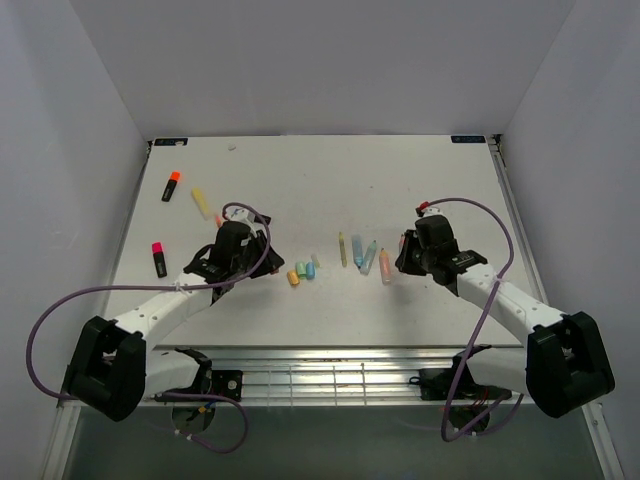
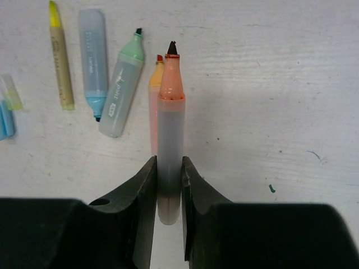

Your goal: Open the pen caps

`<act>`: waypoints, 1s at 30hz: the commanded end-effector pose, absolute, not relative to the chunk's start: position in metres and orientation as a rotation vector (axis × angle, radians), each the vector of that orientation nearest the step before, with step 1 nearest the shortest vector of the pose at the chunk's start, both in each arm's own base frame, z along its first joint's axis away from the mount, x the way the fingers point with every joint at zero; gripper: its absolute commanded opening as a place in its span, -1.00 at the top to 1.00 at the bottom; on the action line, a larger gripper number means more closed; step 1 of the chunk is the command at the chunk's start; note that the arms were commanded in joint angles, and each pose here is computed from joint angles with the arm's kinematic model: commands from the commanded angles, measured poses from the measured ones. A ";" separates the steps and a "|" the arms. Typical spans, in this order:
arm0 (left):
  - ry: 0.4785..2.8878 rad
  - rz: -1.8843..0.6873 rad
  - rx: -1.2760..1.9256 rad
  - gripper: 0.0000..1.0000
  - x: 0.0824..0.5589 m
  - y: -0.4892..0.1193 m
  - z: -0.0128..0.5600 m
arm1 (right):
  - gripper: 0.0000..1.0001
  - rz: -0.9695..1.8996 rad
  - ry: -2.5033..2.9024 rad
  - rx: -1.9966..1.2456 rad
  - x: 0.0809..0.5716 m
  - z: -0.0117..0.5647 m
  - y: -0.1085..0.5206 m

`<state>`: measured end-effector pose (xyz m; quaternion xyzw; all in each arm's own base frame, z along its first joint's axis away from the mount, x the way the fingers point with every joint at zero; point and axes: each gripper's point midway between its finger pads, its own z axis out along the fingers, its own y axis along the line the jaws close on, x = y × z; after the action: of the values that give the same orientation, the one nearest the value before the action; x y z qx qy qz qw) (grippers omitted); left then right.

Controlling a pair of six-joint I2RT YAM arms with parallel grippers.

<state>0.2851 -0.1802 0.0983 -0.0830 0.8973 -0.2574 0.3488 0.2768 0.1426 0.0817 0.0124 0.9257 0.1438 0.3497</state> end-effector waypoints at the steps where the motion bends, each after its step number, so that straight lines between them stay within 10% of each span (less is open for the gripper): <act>1: 2.334 -0.741 -0.190 0.88 0.272 -0.188 0.086 | 0.85 0.350 2.427 0.009 0.277 0.069 0.131; 30: 2.419 -0.675 -0.242 0.03 0.278 -0.190 0.031 | 0.44 0.457 2.500 -0.029 0.267 0.029 0.135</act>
<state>0.2706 -0.1890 0.0252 -0.0889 0.9162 -0.2588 0.2929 0.2611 0.1315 0.0266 -0.0028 0.9459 0.1599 0.2823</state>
